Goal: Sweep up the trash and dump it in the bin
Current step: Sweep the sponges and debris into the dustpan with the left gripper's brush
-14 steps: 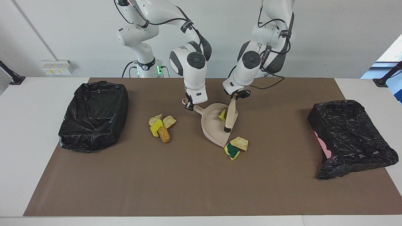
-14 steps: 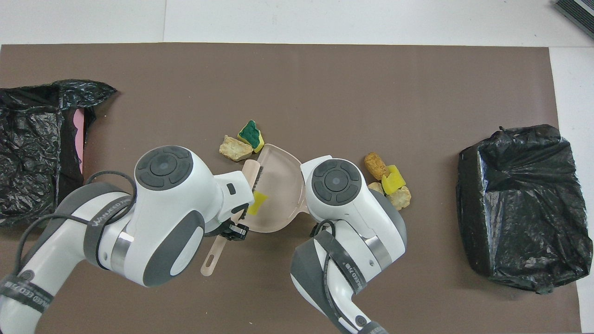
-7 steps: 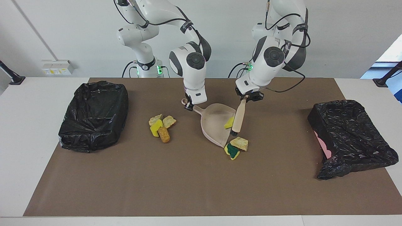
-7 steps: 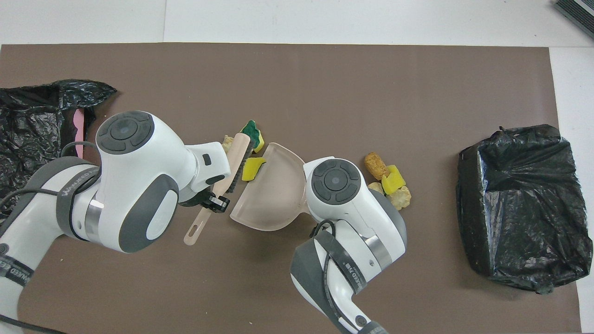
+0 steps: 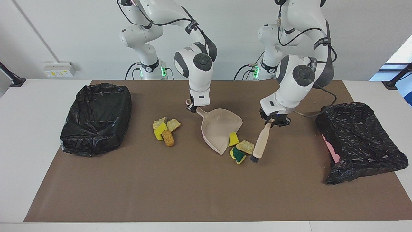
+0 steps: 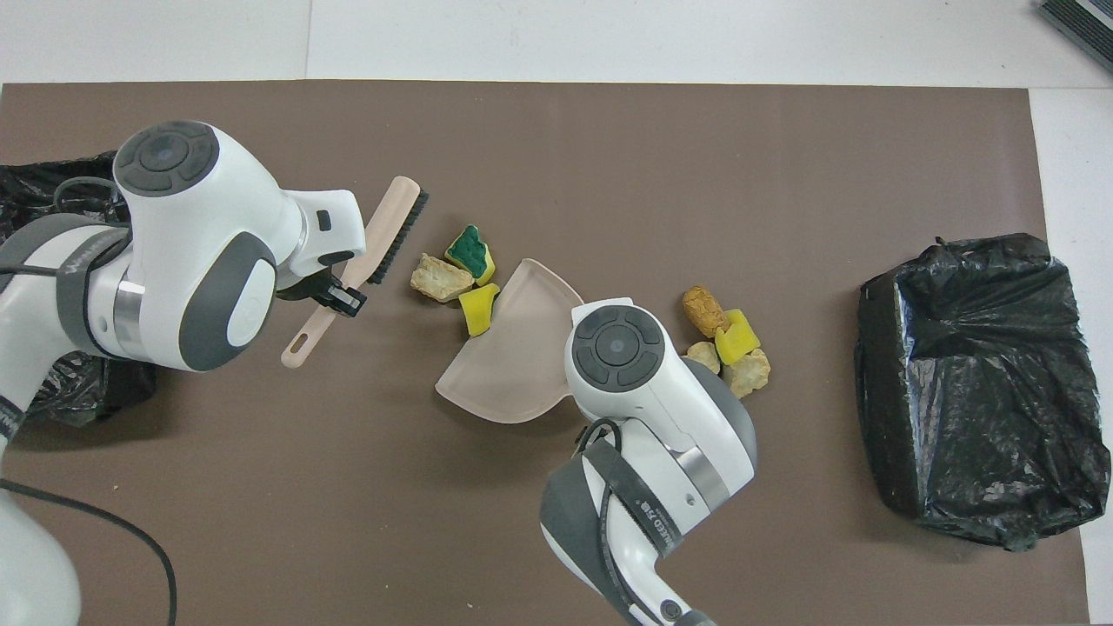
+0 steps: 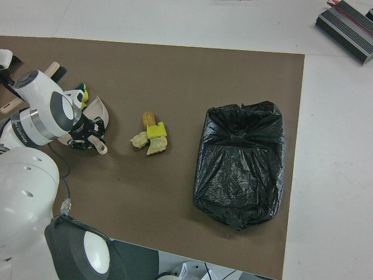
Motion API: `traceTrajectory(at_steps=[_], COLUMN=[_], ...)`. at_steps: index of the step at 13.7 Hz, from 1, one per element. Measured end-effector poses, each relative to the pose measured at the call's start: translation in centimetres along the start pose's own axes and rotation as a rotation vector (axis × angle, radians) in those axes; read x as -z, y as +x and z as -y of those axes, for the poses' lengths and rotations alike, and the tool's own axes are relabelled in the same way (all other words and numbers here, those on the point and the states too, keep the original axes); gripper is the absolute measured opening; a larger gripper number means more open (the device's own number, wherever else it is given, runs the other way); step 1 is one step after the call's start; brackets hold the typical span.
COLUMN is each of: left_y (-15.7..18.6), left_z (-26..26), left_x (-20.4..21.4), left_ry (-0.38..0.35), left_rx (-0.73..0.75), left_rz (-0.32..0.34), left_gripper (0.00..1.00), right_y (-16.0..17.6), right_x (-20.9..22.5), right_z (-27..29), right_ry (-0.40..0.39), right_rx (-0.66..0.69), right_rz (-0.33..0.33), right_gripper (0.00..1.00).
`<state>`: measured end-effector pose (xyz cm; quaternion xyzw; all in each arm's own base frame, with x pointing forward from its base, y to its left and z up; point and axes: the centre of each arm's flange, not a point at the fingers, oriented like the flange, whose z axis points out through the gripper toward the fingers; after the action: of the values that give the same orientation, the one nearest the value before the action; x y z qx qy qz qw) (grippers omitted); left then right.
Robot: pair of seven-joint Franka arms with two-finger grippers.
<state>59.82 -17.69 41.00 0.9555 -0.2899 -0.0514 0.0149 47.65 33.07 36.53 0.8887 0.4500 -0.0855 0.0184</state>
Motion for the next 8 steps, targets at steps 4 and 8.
traceTrajectory(at_steps=[4,8], left_y=[1.8,3.2], left_z=[2.5,0.2], left_x=[-3.0,-6.0], left_ry=[0.013,-0.005], left_rx=[-0.03,-0.081], left_rz=[0.036,0.076], left_gripper=[0.26,0.26], right_y=[0.1,0.1], right_x=[0.0,0.0], right_z=[0.2,0.2], right_ry=[-0.004,-0.004], right_rx=[-0.003,-0.003], right_rz=[-0.006,-0.006], right_gripper=[0.33,0.33])
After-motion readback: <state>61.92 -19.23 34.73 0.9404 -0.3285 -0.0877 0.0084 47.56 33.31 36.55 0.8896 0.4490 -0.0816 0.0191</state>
